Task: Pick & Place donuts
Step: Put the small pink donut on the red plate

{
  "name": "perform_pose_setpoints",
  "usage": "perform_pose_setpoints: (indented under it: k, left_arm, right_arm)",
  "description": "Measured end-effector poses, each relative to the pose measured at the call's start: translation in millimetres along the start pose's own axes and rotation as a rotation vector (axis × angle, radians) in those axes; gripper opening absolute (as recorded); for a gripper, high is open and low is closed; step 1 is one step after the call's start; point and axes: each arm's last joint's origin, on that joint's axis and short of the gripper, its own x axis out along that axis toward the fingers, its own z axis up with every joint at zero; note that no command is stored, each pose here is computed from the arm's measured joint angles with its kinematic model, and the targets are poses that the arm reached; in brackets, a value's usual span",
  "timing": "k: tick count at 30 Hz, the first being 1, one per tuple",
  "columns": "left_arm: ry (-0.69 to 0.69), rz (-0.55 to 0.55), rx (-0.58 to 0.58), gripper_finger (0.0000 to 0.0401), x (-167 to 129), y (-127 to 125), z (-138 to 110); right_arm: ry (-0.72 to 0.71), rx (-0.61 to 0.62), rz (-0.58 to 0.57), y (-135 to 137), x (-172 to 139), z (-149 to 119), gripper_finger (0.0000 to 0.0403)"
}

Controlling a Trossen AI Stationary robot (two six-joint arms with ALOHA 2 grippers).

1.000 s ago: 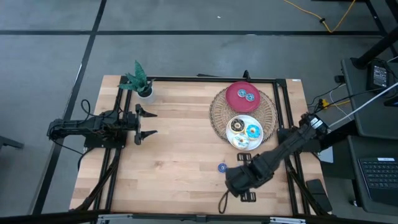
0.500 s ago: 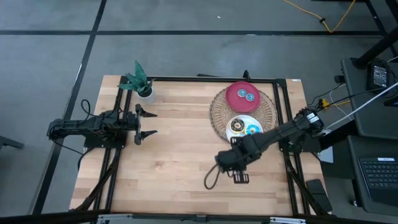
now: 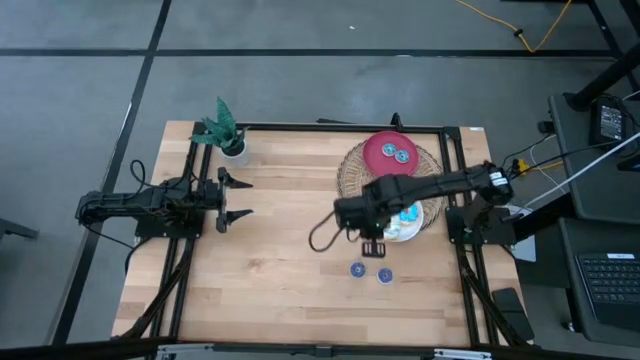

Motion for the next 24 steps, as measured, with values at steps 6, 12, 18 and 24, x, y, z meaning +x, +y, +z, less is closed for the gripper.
perform_pose_setpoints:
  k: [6, 12, 18, 24]
  left_arm:
    - [0.000, 0.000, 0.000, 0.0354, 0.0, 0.0, 0.1]
    - [0.000, 0.000, 0.000, 0.0353, 0.0, 0.0, 0.0]
    - [0.000, 0.000, 0.000, 0.0353, 0.0, 0.0, 0.0]
    - [0.000, -0.001, 0.000, 0.0354, 0.0, 0.0, 0.0]
  right_arm:
    - [-0.039, 0.049, 0.004, -30.3, -11.0, 8.0, 0.0058]
    - [-0.045, 0.087, -0.004, -57.8, -19.0, 9.8, 0.0058]
    - [-0.088, 0.131, -0.009, -81.0, -30.4, 12.3, 0.0058]
    - [-0.167, 0.199, -0.015, -104.2, -45.3, 15.3, 0.0058]
